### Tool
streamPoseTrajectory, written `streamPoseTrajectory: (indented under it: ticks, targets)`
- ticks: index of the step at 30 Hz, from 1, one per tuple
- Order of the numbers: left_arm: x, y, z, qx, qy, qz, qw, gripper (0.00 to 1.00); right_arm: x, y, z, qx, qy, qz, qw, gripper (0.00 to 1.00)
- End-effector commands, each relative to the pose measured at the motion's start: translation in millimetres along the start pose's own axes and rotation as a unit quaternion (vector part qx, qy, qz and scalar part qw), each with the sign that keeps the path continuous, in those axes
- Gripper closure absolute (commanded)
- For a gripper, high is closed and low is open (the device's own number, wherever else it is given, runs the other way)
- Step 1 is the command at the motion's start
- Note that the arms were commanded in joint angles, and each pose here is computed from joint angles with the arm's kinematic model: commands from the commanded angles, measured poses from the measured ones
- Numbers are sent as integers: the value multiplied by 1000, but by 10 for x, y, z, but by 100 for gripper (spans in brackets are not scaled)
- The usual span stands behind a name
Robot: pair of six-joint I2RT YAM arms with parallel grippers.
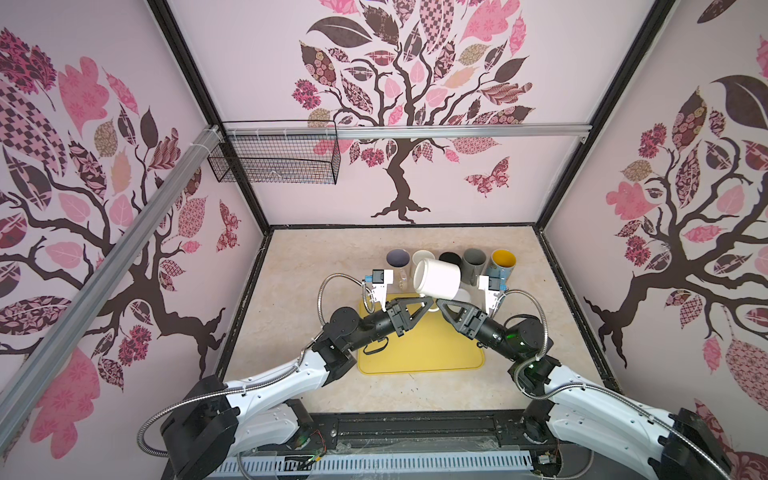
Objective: Turn the mug right side up
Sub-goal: 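Tilt the white mug toward the right gripper while the right gripper closes on it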
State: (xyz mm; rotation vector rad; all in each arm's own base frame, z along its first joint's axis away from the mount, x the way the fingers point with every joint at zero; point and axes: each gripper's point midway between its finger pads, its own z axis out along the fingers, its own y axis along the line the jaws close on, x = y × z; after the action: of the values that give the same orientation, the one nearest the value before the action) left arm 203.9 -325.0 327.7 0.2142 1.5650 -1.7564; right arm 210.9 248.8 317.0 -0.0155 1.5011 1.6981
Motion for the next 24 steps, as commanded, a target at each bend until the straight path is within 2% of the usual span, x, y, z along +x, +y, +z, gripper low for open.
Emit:
streamPoseTrajectory:
  ticks: [1,6,9,12,13,15,18,19,24]
  targets:
    - [125,-57,-28,27,20,-1,999,100,-366,505,49,-82,-62,-15,995,63]
    - [149,-10,-22,25,21,-8,999,100,-391,565,112,-97,-60,-9,993,65]
    - [155,12,-26,22,20,-9,1000,100,-409,589,125,-106,-64,-6,992,75]
    - [166,48,-40,15,19,-9,1000,100,-427,591,123,-104,-68,-8,992,96]
    - [162,51,-47,14,18,-8,1000,100,-433,590,124,-103,-69,-9,992,100]
    - [170,127,-72,-6,16,-9,1000,99,-425,572,134,-96,-66,-13,993,100]
    - [148,210,-127,-39,11,-2,999,75,-394,532,146,-88,-58,-15,994,100]
    - [131,225,-151,-48,8,3,999,72,-376,518,150,-86,-55,-14,995,100]
    - [30,247,-225,-79,3,25,997,69,-277,472,191,-79,-26,-18,996,100]
